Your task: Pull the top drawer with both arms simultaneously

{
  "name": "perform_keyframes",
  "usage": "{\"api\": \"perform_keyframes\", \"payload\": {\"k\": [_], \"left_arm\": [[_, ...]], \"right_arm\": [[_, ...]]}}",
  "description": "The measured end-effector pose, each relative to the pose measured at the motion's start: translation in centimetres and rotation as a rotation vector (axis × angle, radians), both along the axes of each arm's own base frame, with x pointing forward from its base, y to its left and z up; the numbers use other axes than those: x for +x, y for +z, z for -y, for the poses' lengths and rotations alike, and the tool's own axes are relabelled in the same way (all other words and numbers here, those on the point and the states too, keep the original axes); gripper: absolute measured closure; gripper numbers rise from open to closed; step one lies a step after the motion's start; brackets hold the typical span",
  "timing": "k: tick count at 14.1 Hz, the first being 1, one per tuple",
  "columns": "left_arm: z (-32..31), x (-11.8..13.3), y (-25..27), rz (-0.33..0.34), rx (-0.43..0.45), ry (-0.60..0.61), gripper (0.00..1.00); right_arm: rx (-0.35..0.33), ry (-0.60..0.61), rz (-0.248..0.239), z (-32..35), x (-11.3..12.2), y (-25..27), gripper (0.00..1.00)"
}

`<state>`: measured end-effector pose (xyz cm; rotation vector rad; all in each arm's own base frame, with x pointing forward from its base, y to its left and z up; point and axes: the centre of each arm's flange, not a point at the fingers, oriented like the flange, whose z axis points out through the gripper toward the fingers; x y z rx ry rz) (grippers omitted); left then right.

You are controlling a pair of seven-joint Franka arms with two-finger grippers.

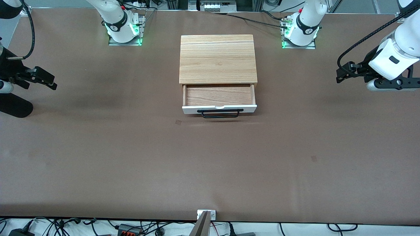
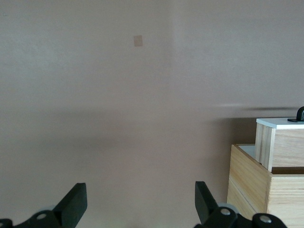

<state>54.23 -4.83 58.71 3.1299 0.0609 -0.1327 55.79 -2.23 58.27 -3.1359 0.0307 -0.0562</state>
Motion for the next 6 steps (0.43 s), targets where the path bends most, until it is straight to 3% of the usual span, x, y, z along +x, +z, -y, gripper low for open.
{"api": "perform_keyframes", "payload": {"k": [6], "left_arm": [[0.01,0.03,0.07,-0.001,0.0,-0.002,0.0]], "right_arm": [[0.0,0.0,-0.004,0.0,-0.04,-0.04,0.0]]}}
